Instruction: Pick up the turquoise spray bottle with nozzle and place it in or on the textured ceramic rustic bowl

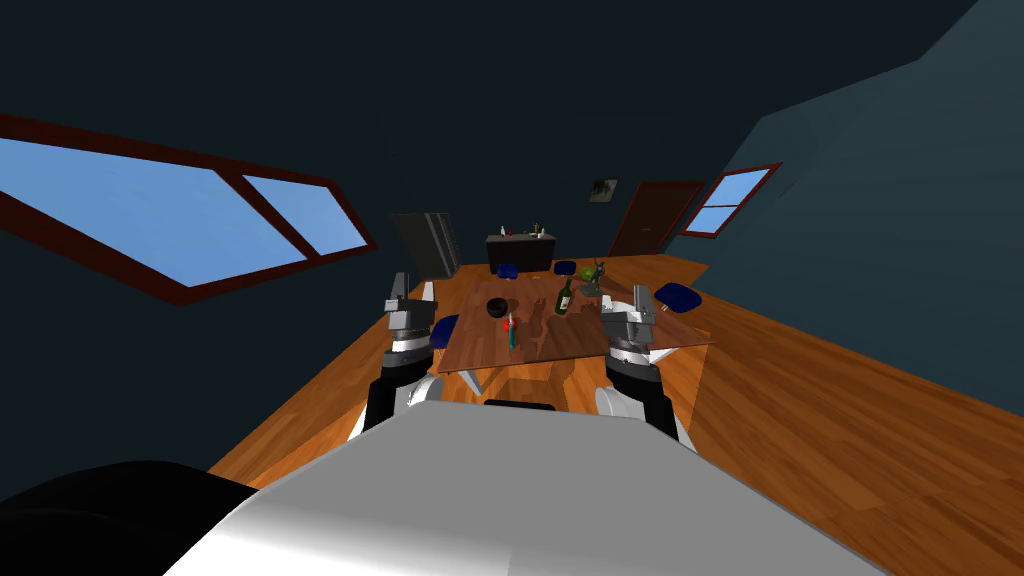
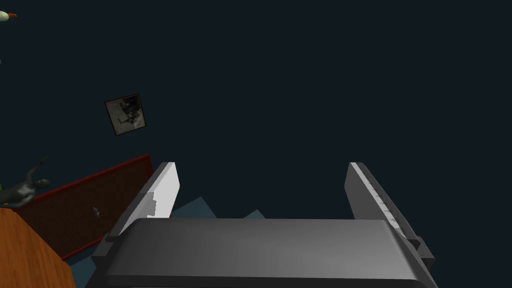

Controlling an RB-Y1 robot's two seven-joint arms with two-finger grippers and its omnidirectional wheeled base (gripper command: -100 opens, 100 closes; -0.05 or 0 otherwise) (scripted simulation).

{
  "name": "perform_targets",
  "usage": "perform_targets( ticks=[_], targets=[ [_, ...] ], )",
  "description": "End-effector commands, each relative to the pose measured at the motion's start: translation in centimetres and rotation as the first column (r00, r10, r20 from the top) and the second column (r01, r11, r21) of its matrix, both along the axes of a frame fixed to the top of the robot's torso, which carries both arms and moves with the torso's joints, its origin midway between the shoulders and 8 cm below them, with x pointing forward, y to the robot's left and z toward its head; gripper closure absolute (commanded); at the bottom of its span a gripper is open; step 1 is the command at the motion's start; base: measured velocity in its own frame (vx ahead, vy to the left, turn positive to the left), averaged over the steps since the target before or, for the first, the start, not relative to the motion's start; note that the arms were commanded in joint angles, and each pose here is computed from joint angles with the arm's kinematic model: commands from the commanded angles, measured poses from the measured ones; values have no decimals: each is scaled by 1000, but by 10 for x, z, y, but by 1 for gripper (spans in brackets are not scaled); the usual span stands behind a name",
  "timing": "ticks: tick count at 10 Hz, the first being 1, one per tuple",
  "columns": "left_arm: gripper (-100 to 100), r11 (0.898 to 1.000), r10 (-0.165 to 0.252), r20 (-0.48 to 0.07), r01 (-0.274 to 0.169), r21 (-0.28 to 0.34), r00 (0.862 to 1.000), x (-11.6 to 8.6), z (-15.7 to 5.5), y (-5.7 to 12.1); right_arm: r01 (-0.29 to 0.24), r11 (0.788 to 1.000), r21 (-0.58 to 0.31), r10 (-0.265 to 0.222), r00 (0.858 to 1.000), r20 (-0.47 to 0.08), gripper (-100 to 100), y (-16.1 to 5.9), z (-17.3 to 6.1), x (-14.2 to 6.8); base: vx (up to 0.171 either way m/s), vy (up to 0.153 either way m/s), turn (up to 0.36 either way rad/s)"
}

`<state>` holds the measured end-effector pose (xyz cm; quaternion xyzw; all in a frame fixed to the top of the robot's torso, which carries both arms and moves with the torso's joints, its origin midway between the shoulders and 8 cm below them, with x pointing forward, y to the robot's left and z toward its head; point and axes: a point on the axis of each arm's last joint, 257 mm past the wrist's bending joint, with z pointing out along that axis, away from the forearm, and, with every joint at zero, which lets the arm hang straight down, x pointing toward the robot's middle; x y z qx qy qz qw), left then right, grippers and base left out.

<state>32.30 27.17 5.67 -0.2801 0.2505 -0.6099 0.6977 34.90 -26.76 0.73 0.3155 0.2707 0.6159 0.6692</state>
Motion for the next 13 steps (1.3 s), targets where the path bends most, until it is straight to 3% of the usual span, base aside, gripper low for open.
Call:
perform_targets(
  ticks=[1,4,8,11,13],
  targets=[
    [-100,999,-20,-21,21,35,1000,4,-5,-8,0,1000,0,0,1000,0,0,0,0,0,-12,-26,38],
    [-100,995,-47,-70,54,89,996,13,-17,-21,0,1000,0,0,1000,0,0,0,0,0,-14,-74,61],
    [-100,974,-73,-203,114,196,976,35,-57,-47,0,1000,0,0,1000,0,0,0,0,0,-30,-135,85],
    [-100,949,-61,-311,152,278,948,49,-96,-59,0,1000,0,0,1000,0,0,0,0,0,-20,-137,57],
    [-100,924,-34,-389,177,340,921,57,-128,-63,0,1000,0,0,1000,0,0,0,0,0,-31,-155,34]
  ],
)
